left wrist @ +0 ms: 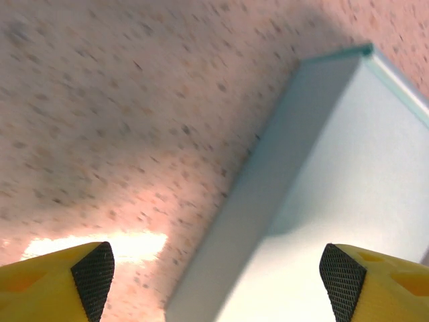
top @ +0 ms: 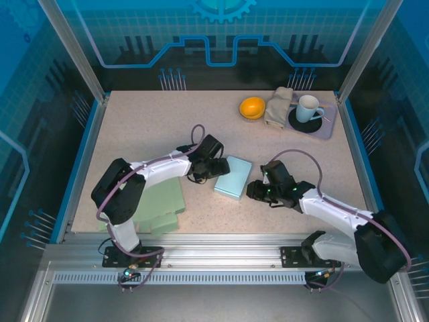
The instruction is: Fold the paper box
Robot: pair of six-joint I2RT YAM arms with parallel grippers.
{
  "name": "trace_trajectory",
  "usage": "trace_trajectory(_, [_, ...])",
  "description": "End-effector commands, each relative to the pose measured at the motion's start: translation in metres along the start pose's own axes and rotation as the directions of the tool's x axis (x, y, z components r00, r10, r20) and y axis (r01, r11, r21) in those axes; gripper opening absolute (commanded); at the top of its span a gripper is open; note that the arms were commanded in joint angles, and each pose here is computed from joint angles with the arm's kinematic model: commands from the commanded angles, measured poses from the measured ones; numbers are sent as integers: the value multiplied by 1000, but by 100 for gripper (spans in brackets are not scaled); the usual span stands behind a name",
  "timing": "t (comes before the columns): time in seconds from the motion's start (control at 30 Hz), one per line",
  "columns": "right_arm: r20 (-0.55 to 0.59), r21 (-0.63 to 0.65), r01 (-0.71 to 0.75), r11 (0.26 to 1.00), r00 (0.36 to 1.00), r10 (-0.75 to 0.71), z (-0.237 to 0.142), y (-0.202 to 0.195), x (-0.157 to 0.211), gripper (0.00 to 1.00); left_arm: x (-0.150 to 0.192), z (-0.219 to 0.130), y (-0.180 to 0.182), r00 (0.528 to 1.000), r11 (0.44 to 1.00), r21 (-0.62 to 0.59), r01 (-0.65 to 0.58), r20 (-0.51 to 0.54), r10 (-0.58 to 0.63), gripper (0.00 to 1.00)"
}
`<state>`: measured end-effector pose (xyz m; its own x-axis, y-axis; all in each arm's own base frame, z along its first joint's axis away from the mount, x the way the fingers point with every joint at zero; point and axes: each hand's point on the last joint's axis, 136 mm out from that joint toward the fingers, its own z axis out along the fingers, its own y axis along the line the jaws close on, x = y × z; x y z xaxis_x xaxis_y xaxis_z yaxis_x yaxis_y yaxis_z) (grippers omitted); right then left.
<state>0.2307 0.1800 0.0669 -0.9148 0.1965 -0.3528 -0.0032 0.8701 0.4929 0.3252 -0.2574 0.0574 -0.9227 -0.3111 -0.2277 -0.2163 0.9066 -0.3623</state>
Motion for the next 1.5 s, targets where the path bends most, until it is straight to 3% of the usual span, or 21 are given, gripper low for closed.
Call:
trace_trajectory(0.0, [37, 155, 195, 969, 979, -203, -30, -19, -22, 41, -1, -24, 8, 999, 999, -20, -26, 25, 26, 85])
trace_trajectory(0.1, [79, 182, 322, 929, 937, -341, -40, -11, -54, 50, 21, -32, 1, 1000, 999, 51, 3, 3, -3, 85])
trace_trajectory(0.23, [83, 178, 430, 885, 890, -449, -33, -2, -93, 53, 57, -33, -8, 1000, 996, 90, 9, -26, -7, 84])
trace_trajectory(0.4, [64, 94, 538, 838, 836, -545, 2, 14, -136, 55, 84, -17, -22, 997, 985, 163, 57, -58, -48, 84])
trace_trajectory(0.6, [-7, 3, 606, 796, 796, -606, 47, 24, -151, 56, 85, 1, -21, 997, 989, 140, 56, -56, -49, 83])
trace_trajectory(1.1, [-163, -88, 439, 894, 879, -448, 77, 6, -119, 56, 57, 20, -29, 999, 996, 88, 32, -16, -31, 80])
trace_trajectory(1.47, [-143, 28, 254, 967, 958, -247, 52, -46, -132, 55, 19, 36, -60, 999, 995, 91, -36, -19, 37, 77])
